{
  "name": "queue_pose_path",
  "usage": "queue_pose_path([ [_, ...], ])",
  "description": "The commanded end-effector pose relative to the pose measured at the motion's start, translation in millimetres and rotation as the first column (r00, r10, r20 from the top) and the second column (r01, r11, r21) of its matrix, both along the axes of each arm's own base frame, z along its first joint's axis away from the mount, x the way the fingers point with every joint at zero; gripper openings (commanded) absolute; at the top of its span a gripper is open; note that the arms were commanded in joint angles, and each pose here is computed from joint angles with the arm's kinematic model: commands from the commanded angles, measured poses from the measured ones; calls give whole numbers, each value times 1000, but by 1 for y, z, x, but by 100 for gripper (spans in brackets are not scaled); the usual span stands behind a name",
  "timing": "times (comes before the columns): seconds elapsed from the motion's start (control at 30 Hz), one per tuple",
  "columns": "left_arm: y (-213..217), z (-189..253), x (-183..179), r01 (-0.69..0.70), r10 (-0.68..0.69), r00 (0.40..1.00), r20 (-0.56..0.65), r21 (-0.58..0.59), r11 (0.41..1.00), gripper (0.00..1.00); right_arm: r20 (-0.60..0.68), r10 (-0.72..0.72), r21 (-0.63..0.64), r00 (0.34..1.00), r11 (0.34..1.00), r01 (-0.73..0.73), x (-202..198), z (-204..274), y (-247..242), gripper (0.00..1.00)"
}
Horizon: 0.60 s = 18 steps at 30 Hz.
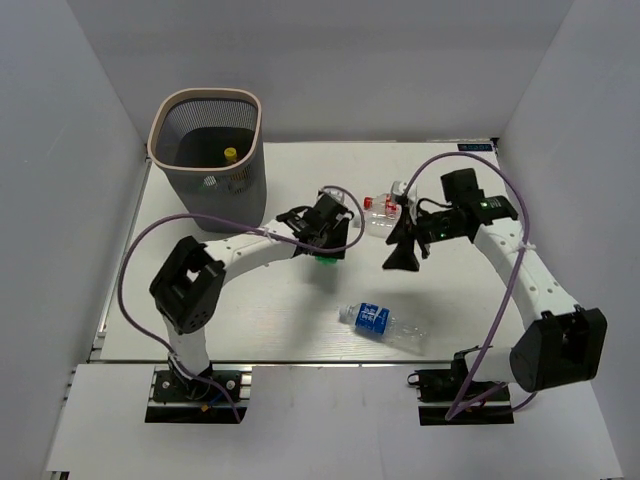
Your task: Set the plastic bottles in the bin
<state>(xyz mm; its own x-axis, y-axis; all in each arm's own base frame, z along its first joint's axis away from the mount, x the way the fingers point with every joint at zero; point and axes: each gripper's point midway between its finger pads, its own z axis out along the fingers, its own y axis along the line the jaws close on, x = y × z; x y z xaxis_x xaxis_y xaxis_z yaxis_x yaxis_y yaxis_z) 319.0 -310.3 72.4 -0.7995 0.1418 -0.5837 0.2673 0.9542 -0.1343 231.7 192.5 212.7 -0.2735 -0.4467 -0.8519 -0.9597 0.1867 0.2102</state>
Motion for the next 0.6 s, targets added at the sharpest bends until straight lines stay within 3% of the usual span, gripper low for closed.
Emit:
queue_pose_path([
  [0.0,-8,145,33,31,16,946,324,-140,990,30,-111,178,21,978,984,-177,-52,-9,1,90],
  [0.03,0,184,40,17,51,921,386,-171,985,30,-111,188,3,976,982,-188,-55,-14,2,90],
  [0.2,43,289,66,-109,196,799,568,-183,977,30,-129,173,-73,976,980,-183,-58,-38,8,90],
  [0.33,79,332,80,-221,303,712,633,-207,953,32,-166,74,-200,983,974,-107,-49,-69,7,90],
  [0.57,167,373,109,-476,524,534,663,-277,835,35,-199,-31,-327,980,944,-36,-47,-99,9,90],
])
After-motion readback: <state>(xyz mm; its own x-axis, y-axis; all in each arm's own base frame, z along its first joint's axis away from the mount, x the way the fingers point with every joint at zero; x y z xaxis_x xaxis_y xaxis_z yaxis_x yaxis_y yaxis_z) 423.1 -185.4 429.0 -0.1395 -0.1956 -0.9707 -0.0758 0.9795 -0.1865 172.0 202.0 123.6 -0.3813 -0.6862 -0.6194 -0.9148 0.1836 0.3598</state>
